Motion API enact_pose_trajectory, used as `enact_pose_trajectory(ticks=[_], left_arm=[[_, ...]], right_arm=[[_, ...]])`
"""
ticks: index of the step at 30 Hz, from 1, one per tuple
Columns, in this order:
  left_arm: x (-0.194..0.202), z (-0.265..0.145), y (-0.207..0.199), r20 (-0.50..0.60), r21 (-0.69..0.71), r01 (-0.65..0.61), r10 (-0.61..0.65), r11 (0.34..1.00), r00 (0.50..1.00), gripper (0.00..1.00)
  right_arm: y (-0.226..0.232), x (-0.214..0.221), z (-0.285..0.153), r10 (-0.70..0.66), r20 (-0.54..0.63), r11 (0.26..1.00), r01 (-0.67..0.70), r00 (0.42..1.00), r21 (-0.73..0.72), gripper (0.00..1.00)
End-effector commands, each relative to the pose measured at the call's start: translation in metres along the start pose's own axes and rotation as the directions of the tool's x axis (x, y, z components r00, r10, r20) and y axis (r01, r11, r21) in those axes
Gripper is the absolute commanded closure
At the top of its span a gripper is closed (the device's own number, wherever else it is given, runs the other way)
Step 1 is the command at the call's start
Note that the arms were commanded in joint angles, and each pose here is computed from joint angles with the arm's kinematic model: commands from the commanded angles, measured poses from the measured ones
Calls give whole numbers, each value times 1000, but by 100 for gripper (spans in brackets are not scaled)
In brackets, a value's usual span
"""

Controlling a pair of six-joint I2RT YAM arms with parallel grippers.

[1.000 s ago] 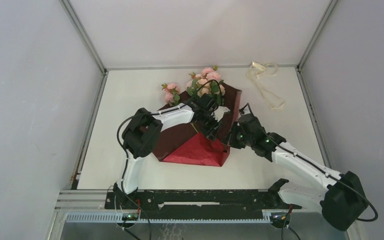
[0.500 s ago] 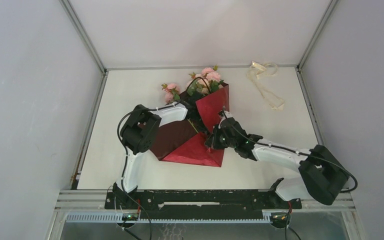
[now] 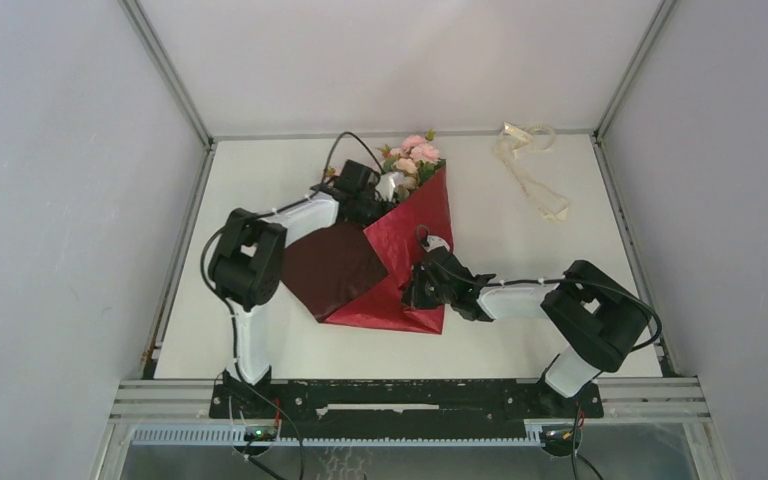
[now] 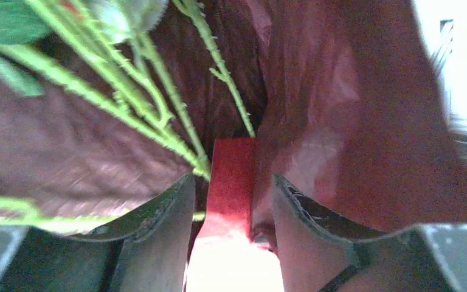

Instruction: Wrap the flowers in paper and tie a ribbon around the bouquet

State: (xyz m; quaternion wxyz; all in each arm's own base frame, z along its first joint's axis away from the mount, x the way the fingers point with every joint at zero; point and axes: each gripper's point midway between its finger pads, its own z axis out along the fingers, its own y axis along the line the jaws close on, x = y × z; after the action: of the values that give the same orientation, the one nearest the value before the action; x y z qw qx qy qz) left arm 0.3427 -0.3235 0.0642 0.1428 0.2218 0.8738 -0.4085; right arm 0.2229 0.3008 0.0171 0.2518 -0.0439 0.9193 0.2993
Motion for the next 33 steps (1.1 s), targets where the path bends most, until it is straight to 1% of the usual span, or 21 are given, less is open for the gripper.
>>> enact_pose_trajectory(ticks=[1,3,6,11,14,16,17,19,21,22,25,26,27,29,32,33], left_arm=[[-46,-73,-14,139,-49,-94,100,994,985,43],[-53,-98,-9,176,-68,-101,112,993,978,40],[-56,-127,6,214,-91,-56,74,994,974,37],[-35,-153,15,255,-100,24,2,995,967,37],[-28,-168,5,351,-94,49,-13,994,936,36],[-23,-174,-2,409,-91,66,-23,994,912,32],[-17,-172,-4,423,-78,83,-43,993,905,29],[-1,-160,-6,410,-45,127,-98,991,907,26],[16,-143,-6,364,-3,168,-155,986,919,22],[21,-134,-8,344,20,176,-172,984,923,17],[38,-108,-9,285,59,208,-216,976,934,12],[42,-98,-12,255,88,227,-243,970,936,12],[39,-94,-17,253,116,214,-237,970,938,12],[39,-80,-27,213,171,229,-263,958,941,12],[23,-73,-37,235,224,207,-259,952,937,15],[16,-73,-40,253,245,196,-258,950,933,18]], right_arm=[[3,0,6,-29,15,999,29,999,-14,100],[1,2,7,-26,9,1000,26,1000,-9,100],[1,2,8,-25,7,1000,25,1000,-9,100],[0,1,7,-32,13,999,32,999,-4,100],[-1,1,7,-31,12,1000,31,999,2,100],[-2,3,7,-29,7,1000,29,1000,3,100],[-2,4,8,-28,2,1000,28,1000,2,100],[-1,4,9,-28,1,1000,28,1000,-4,100],[0,3,9,-27,5,1000,27,1000,-6,100],[0,3,9,-27,7,1000,27,1000,-7,100],[1,2,8,-26,8,1000,26,1000,-10,100],[1,2,7,-27,7,1000,27,1000,-9,100],[0,3,7,-28,6,1000,28,1000,-5,100],[0,3,6,-30,3,1000,30,1000,-3,100],[0,4,6,-33,-1,999,33,999,-4,100],[-1,4,5,-36,-2,999,36,999,-3,100]])
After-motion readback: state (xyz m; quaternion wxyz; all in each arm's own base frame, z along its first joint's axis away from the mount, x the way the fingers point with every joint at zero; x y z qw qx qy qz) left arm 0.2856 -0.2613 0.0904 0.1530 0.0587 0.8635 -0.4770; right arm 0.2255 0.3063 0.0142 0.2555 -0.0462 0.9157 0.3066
